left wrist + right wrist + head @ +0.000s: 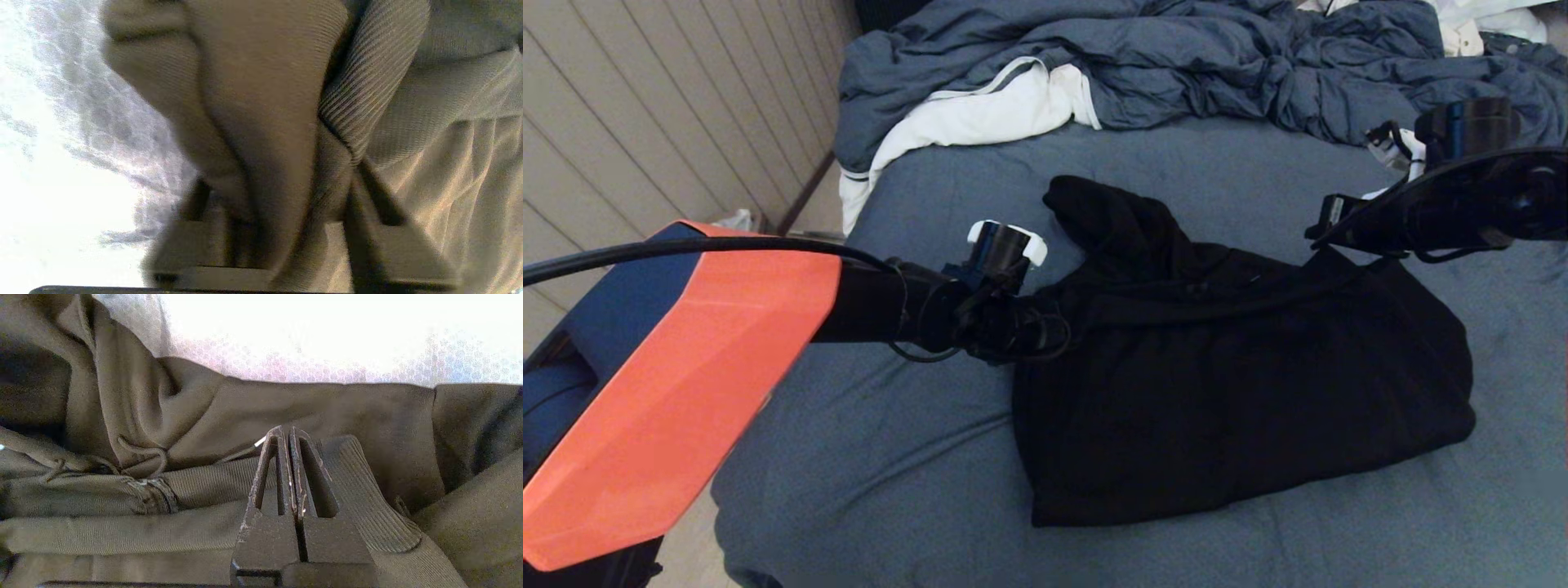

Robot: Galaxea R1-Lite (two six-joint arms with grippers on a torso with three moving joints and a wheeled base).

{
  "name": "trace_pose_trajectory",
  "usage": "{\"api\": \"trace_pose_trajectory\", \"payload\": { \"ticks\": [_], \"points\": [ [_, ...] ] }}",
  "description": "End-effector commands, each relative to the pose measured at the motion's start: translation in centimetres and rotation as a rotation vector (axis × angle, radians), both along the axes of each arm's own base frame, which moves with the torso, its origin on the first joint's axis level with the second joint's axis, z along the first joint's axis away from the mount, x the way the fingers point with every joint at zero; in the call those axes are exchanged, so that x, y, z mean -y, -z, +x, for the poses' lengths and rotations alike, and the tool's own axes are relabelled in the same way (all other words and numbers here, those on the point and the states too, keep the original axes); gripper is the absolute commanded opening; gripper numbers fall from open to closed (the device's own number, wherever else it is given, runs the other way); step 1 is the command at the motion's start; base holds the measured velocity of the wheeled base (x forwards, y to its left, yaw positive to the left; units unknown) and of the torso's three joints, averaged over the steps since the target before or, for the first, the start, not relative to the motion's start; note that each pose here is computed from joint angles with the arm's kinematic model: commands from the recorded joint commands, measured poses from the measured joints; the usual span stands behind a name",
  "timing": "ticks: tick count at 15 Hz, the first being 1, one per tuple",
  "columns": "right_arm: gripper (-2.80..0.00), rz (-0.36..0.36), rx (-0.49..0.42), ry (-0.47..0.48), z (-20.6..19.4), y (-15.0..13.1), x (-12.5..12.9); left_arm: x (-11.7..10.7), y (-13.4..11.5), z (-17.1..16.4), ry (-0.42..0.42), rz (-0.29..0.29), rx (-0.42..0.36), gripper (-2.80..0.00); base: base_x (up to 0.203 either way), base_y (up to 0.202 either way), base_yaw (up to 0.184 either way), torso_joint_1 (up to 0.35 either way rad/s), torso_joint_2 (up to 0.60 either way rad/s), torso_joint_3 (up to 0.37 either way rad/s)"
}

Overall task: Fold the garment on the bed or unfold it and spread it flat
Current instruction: Unfold the black sweatshirt

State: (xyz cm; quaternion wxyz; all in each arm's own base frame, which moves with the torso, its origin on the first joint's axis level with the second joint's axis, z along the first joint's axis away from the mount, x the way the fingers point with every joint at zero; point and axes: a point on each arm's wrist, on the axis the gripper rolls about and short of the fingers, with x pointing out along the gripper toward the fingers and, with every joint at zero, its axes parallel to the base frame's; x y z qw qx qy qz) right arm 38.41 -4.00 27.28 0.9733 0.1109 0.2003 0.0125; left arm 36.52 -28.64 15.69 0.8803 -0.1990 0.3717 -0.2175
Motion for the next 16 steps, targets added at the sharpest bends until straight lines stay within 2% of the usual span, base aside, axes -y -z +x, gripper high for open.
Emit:
{"api": "trace_pose_trajectory", "payload": {
  "ticks": [1, 6, 8, 10, 14, 16],
  "points": [
    [-2.8, 0.002, -0.003, 0.0, 0.0, 0.1, 0.0, -0.2, -0.3, 0.2, -0.01, -0.009, 0.004, -2.8, 0.0, 0.0, 0.0, 0.0, 0.0, 0.0],
    [-2.8, 0.002, -0.001, 0.001, 0.0, 0.0, 0.0, -1.2, -0.7, 0.2, -0.026, -0.015, -0.007, -2.8, 0.0, 0.0, 0.0, 0.0, 0.0, 0.0],
    [-2.8, 0.002, 0.003, 0.001, 0.0, -0.1, 0.0, -2.3, -1.3, -0.3, -0.047, -0.02, -0.016, -2.8, 0.0, 0.0, 0.0, 0.0, 0.0, 0.0],
    [-2.8, 0.002, 0.002, 0.001, -0.1, -0.1, 0.0, -4.4, -2.0, -0.2, -0.085, -0.023, -0.018, -2.8, 0.0, 0.0, 0.0, 0.0, 0.0, 0.0],
    [-2.8, 0.002, 0.001, 0.001, 0.0, -0.1, 0.0, -10.3, -4.0, 0.4, -0.147, -0.068, -0.023, -2.8, 0.0, 0.0, 0.0, 0.0, 0.0, 0.0],
    [-2.8, 0.002, 0.001, 0.001, 0.0, 0.0, 0.0, -12.7, -4.9, 0.6, -0.188, -0.067, -0.007, -2.8, 0.0, 0.0, 0.0, 0.0, 0.0, 0.0]
  ]
}}
